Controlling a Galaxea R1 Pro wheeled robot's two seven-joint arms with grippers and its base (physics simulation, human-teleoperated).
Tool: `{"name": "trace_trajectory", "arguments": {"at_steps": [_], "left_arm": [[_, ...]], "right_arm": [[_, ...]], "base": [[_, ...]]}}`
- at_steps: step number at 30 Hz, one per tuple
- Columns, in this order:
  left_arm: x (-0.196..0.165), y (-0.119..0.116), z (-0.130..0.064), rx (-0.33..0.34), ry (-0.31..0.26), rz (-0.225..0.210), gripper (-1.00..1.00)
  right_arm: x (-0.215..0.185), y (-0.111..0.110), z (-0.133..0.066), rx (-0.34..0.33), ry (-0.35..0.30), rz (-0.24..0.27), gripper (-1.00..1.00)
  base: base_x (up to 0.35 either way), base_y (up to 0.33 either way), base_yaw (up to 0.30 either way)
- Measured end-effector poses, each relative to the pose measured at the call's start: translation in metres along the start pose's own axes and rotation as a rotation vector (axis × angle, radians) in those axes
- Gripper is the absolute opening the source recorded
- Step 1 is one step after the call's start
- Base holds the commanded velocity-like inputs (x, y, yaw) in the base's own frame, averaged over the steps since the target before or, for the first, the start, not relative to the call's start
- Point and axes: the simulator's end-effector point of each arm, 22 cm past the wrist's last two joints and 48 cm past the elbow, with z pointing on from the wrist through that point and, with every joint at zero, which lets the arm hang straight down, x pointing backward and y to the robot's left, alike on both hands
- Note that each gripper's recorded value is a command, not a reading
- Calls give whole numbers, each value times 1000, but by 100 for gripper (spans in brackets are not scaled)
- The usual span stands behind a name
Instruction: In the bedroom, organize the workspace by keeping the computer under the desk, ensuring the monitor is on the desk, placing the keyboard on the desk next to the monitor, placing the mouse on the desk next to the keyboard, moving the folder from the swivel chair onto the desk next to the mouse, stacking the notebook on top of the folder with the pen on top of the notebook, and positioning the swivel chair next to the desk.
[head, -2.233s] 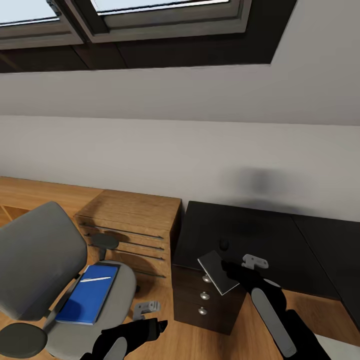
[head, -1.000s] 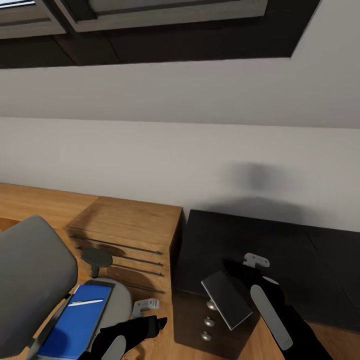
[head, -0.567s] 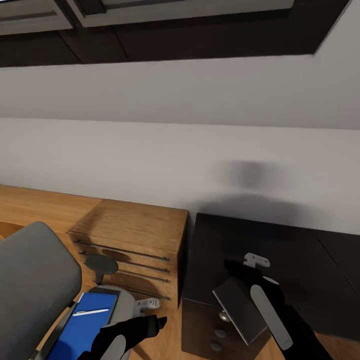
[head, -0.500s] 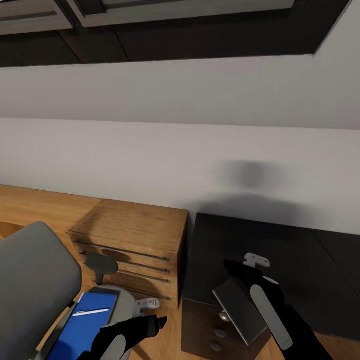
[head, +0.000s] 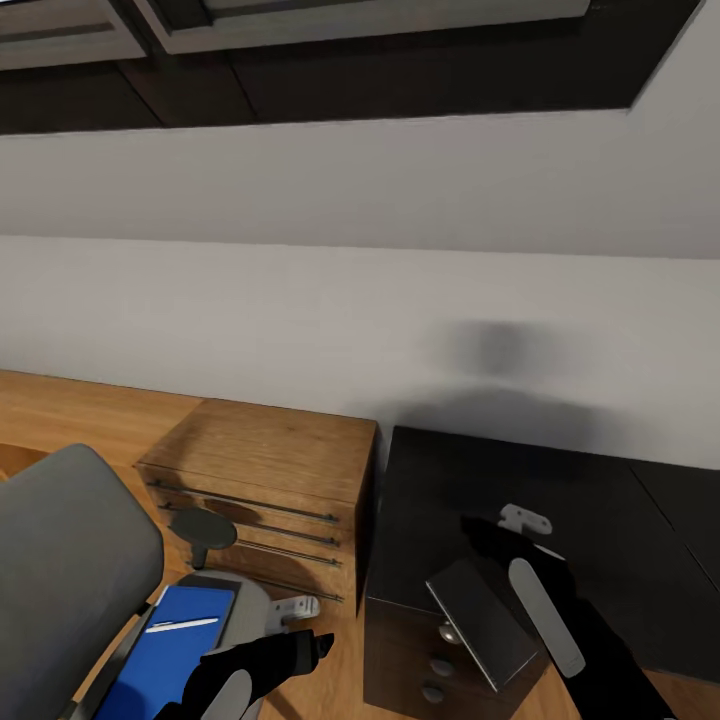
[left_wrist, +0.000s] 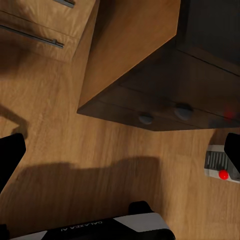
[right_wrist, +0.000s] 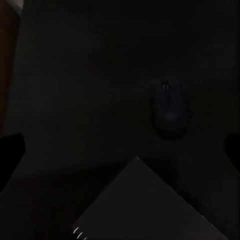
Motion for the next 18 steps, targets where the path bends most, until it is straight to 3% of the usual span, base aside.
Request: {"name": "trace_trajectory", "arguments": {"at_steps": [18], "left_arm": [[0, 0, 0, 0, 0, 0, 100]], "right_arm": [[-2, -4, 5, 12, 5, 1, 100]], "base": [[0, 0, 0]]}}
